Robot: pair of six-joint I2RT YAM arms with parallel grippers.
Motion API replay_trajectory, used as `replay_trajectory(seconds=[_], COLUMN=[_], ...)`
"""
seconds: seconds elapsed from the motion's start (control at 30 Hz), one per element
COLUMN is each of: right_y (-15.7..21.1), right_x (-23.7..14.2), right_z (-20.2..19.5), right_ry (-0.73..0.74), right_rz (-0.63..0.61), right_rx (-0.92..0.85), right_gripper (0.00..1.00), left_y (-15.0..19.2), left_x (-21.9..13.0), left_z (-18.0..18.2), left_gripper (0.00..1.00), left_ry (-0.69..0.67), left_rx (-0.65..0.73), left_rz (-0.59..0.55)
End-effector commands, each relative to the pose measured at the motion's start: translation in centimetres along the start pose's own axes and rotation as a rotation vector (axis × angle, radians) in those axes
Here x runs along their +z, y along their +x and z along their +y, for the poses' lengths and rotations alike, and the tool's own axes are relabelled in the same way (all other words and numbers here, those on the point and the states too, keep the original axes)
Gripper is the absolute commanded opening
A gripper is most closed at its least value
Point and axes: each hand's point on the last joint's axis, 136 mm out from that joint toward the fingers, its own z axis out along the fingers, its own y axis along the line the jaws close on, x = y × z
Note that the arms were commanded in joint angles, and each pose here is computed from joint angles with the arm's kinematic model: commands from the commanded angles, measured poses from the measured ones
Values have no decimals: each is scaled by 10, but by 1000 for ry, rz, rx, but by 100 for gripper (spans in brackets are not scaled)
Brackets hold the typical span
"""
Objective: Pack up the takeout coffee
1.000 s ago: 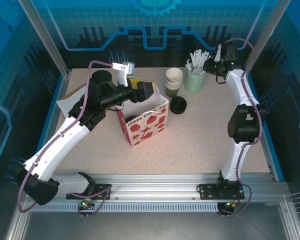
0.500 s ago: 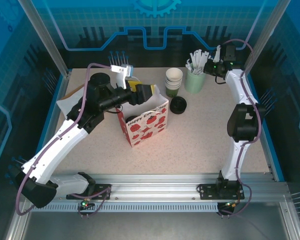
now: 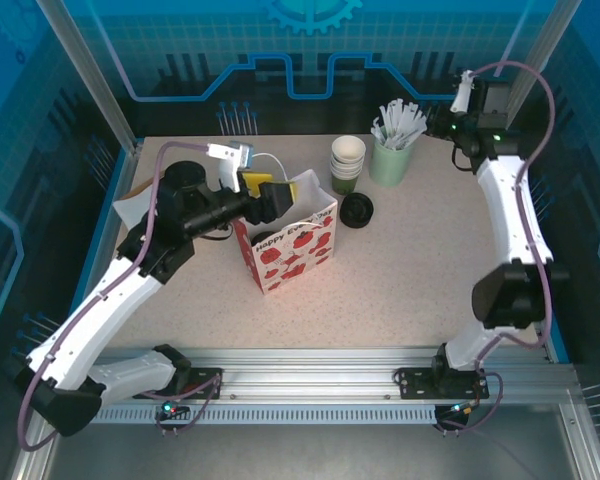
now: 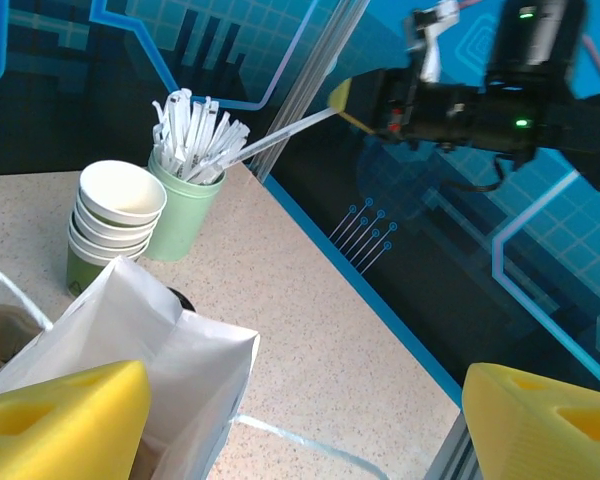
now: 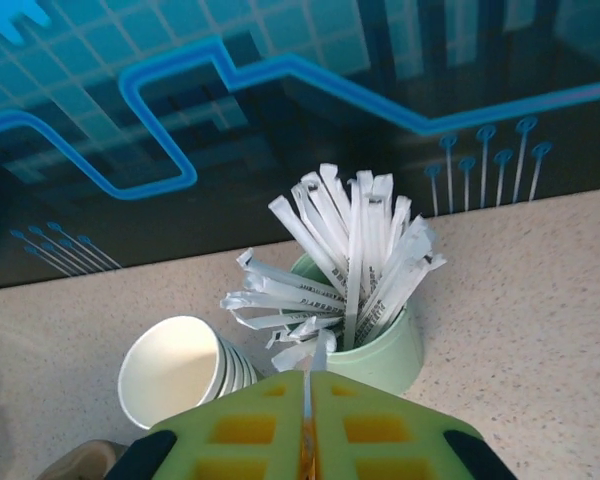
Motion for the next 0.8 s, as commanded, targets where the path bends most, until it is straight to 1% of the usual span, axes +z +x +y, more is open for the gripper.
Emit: replay_trajectory(seconds=[0.0,0.13,0.2,0.27,0.33,0.37,0.5,0.63,0.77], right_y=[-12,-21,-20,-16,-8,-3,21,45,65], right_x=[-38,-98,-124,-147,-167,-173,-193,-198,-188], right_z=[1,23,39,64,92,103,151,194,221], right_ry=[42,8,-38,-142,-263,-299,-441,-569,-595], right_rz=[-91,-193,-222,-236,-225,-215,-160,-91,-31], right_rx=[-36,-72,-95,-113,-135,-148,-235,-304,-372], right_gripper=[11,11,12,12,12,12,12,12,12], left_y=[6,10,11,11,12,13,19,22,24], left_x=[-10,-20,-25,-31,-38,-41,-50,-56,-60], left_z=[3,8,15,20,28,32,45,52,56], left_gripper=[83,84,85,86,87,87,88,89,89], left_ry=[-24,-64,-105,-134,-167,-182,-232,-267,-289], left_rx=[28,51,63,70,67,65,55,64,74], left_rz=[2,7,8,6,1,0,-6,0,2])
